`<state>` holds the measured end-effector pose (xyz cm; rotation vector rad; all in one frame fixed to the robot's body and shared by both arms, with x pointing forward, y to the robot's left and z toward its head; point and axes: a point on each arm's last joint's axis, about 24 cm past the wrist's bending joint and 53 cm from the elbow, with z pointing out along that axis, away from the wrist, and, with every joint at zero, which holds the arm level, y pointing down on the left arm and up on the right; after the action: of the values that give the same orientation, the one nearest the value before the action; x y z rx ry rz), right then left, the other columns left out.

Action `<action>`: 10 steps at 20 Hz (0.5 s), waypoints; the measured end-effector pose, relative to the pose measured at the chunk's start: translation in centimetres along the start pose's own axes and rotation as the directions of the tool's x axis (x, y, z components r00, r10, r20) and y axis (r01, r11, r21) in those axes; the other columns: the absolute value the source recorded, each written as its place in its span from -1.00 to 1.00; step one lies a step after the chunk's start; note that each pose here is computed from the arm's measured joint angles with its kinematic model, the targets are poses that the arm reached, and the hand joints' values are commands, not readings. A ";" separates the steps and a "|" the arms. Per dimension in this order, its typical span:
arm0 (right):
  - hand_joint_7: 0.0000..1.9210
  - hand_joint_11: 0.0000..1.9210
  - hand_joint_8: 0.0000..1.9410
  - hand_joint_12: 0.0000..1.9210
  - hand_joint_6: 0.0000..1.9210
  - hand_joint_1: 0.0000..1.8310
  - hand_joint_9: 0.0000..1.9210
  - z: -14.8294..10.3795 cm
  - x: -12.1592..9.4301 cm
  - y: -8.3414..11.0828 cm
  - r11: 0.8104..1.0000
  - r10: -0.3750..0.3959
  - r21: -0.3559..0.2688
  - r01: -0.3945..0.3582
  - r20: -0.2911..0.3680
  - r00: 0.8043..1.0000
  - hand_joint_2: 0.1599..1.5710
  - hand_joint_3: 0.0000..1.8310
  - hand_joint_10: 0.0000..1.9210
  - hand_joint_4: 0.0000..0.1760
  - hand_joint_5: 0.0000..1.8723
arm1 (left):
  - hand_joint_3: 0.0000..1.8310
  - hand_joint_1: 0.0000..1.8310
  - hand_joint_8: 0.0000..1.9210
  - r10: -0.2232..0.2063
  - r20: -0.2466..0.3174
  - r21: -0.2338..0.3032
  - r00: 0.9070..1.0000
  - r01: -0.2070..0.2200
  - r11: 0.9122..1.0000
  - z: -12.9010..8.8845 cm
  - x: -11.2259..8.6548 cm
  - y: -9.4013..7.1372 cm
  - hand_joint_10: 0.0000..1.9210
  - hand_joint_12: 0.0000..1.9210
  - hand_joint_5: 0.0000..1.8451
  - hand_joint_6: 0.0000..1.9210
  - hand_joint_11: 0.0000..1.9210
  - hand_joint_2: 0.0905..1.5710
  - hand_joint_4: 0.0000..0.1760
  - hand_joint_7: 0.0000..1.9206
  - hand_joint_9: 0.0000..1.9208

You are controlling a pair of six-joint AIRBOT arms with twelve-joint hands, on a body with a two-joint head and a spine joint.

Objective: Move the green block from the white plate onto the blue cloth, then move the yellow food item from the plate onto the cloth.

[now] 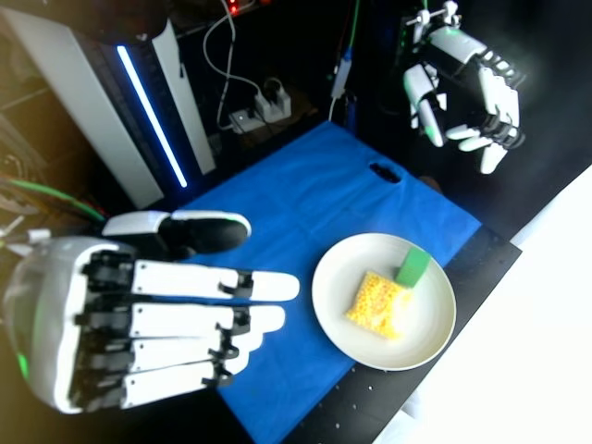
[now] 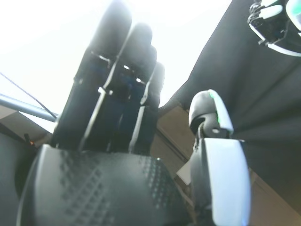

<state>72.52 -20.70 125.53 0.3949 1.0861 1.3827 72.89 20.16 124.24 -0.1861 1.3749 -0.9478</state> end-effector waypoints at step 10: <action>-0.37 -0.88 -0.99 0.26 -0.99 -0.11 -0.45 0.2 1.0 -0.1 1.000 0.014 -0.006 -0.014 -0.007 1.000 0.03 -0.99 -0.99 -0.27 -0.33 | -1.00 -0.16 -0.99 -0.007 -0.103 -0.019 0.995 0.005 1.000 2.0 1.2 0.9 -1.00 -0.70 -0.71 -0.99 -0.81 0.16 -0.25 -0.56 -0.59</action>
<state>72.53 -19.79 125.19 0.3940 1.0867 1.3999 74.92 19.14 123.26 -0.1571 1.4789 -0.9612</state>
